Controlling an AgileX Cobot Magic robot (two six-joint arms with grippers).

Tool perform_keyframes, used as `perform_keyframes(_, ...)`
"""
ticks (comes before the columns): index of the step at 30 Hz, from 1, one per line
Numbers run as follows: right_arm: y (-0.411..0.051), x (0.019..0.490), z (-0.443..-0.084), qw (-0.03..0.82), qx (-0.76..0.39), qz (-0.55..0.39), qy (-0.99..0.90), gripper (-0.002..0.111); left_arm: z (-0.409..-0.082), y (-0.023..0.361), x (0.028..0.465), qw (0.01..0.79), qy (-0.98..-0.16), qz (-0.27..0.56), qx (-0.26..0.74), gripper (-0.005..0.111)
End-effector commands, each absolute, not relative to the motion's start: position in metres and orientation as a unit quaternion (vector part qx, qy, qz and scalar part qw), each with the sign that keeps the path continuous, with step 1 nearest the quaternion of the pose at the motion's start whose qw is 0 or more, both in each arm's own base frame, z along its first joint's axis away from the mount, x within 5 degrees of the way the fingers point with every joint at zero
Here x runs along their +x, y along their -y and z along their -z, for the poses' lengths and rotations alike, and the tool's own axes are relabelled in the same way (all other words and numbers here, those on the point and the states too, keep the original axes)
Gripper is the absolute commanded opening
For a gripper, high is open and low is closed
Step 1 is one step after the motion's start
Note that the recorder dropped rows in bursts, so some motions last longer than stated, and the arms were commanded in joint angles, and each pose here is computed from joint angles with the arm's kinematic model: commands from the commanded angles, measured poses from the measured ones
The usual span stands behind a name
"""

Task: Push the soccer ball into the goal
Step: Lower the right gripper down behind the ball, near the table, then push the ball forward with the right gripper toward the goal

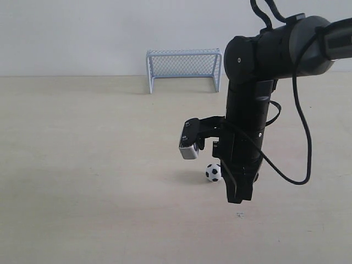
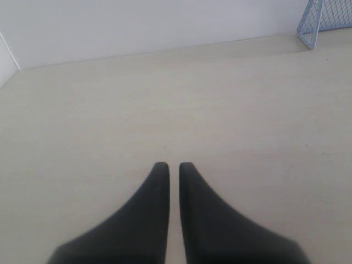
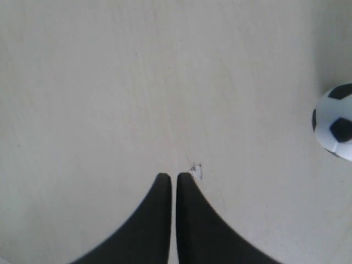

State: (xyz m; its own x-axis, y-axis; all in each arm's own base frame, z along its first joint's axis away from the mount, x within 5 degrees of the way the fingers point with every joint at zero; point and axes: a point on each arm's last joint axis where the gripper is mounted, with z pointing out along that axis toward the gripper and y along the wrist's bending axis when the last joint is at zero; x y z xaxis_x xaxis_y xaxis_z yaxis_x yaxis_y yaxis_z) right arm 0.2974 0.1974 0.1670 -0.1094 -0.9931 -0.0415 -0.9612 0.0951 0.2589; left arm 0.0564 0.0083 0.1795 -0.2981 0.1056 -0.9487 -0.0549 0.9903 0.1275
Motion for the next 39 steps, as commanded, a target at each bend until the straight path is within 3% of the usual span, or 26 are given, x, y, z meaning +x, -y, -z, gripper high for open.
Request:
perform_keyframes(1, -0.2, 0.297, -0.17, 0.067, 0.662, 0.12, 0.737, 0.0, -0.181, -0.008, 0.057, 0.594, -0.802, -0.063, 0.016, 0.006)
perform_keyframes(7, -0.202, 0.296, -0.171, 0.064, 0.654, 0.131, 0.742, 0.0, -0.181, -0.008, 0.057, 0.594, -0.802, -0.063, 0.016, 0.006)
perform_keyframes(22, -0.195, 0.299, -0.169, 0.056, 0.803, 0.101, 0.585, 0.0, -0.181, -0.008, 0.057, 0.594, -0.802, -0.063, 0.016, 0.006)
perform_keyframes(28, -0.199, 0.307, -0.167, 0.018, 0.794, 0.08, 0.603, 0.0, -0.181, -0.008, 0.057, 0.594, -0.802, -0.063, 0.016, 0.006)
perform_keyframes(39, -0.204, 0.318, -0.148, 0.04, 0.792, 0.076, 0.604, 0.0, -0.181, -0.008, 0.057, 0.594, -0.802, -0.063, 0.016, 0.006)
